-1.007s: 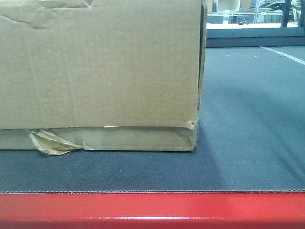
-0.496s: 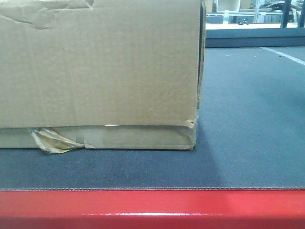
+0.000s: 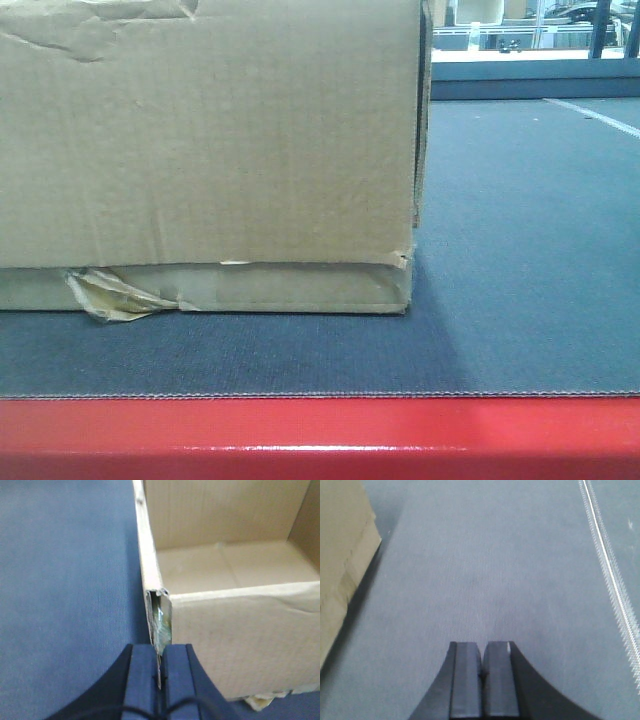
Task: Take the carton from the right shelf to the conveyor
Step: 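Open both grippers and release the carton walls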
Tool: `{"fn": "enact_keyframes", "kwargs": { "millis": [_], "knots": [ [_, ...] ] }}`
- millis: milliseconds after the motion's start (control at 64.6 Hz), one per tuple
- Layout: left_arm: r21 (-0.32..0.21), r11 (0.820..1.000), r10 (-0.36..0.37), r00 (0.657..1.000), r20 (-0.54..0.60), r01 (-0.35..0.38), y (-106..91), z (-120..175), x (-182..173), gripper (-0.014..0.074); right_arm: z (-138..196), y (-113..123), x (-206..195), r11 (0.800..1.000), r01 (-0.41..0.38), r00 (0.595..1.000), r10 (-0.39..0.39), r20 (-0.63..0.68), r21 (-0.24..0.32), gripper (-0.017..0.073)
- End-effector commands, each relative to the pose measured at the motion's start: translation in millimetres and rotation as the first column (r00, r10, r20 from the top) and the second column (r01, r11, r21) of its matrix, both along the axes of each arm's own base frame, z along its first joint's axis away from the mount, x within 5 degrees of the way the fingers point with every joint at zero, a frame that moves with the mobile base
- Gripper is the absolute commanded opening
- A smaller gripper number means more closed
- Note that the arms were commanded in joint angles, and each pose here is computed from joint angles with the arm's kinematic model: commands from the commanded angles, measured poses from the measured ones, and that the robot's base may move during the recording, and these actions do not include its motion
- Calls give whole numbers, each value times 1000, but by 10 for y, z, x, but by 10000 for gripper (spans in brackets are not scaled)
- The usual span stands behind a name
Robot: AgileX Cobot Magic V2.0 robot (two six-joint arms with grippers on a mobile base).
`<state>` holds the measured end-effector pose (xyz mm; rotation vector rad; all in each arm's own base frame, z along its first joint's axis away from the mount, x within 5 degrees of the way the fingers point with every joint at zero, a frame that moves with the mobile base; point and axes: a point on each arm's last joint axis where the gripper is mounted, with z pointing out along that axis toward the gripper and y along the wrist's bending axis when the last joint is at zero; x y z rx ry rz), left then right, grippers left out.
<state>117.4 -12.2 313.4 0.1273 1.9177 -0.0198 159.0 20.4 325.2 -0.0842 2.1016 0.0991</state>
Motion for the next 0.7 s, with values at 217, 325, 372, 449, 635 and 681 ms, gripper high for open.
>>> {"fn": "enact_keyframes", "kwargs": {
  "millis": [217, 325, 372, 449, 635, 681],
  "knots": [
    [-19, 1000, -6, 983, 183, 10, 67, -197, -432, 23, -270, -73, -525, 1000, -14, 947, 14, 322, -2, -70],
    [-25, 1000, -6, 975, 224, 12, 77, -191, -501, 23, -273, -95, -702, 1000, -16, 908, 14, 419, 1, -70],
    [-28, 1000, -7, 970, 245, 14, 79, -175, -524, 23, -273, -104, -773, 1000, -16, 894, 12, 448, 5, -70],
    [-29, 999, -7, 967, 256, 15, 82, -167, -543, 23, -237, -116, -864, 1000, -17, 871, 9, 491, 11, -70],
    [-30, 999, -7, 966, 259, 15, 82, -165, -547, 23, -152, -124, -939, 1000, -20, 816, 4, 577, 22, -70],
    [-30, 999, -7, 966, 259, 15, 82, -165, -547, 23, -146, -124, -940, 1000, -21, 812, 4, 583, 22, -70]
  ]
}}
